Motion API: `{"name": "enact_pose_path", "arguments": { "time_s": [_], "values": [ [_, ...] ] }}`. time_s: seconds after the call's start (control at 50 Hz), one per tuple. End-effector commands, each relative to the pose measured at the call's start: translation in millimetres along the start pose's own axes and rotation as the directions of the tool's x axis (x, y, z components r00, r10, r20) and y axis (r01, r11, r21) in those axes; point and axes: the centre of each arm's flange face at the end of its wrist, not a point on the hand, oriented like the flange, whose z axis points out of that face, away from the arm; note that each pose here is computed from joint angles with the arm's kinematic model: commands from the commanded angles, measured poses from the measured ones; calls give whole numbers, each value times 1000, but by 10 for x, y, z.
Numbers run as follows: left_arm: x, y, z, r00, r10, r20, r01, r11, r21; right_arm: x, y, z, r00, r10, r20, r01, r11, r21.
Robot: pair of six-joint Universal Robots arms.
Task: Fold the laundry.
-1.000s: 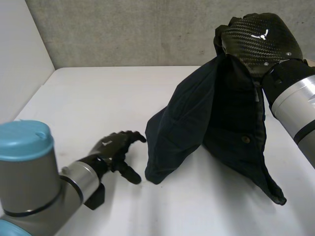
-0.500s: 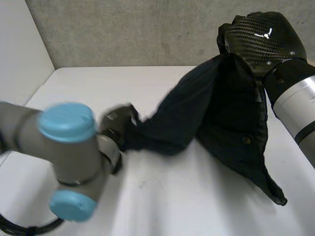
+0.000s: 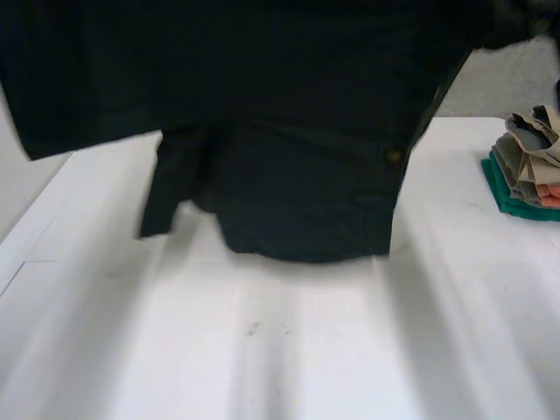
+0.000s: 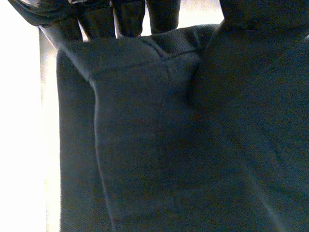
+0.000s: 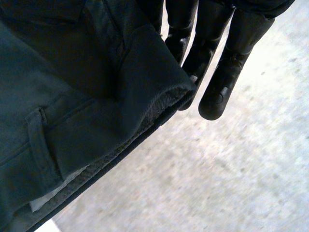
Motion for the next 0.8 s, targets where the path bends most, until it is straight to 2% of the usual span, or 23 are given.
{"name": "enact_pose_path", "arguments": {
  "time_s": [0.02, 0.16, 0.26, 0.3, 0.42, 0.6, 0.66, 0.72, 0.8],
  "values": [
    [20, -362, 67, 1000, 0, -24, 1, 997, 72, 92, -252, -85, 1000, -4, -12, 4, 999, 35],
    [21, -409, 150, 1000, 3, -23, -1, 996, 84, 83, -222, -126, 1000, -3, 7, 3, 1000, -10],
    [52, 42, 305, 999, 11, -37, -12, 1000, -16, 95, -121, -46, 1000, -7, 10, 8, 999, -34],
    [68, 221, 353, 999, 13, -52, -16, 999, -52, 67, 74, 69, 1000, -5, 21, 7, 997, -83],
    [54, 1153, 566, 997, 25, -77, -41, 975, -217, -51, 548, 354, 999, 10, 52, 0, 983, -185],
    [56, 2445, 691, 990, 87, -107, -120, 925, -359, -344, 1600, 846, 996, -2, 87, 30, 945, -327],
    [64, 2844, 695, 985, 121, -127, -160, 912, -379, -454, 2007, 994, 996, -57, 69, 77, 941, -329],
    [72, 3119, 741, 984, 128, -125, -164, 920, -356, -496, 2244, 1112, 995, -97, 16, 97, 949, -299],
    [79, 3193, 817, 985, 130, -111, -159, 938, -307, -497, 2488, 1254, 986, -141, -89, 117, 965, -236]
  ]
}}
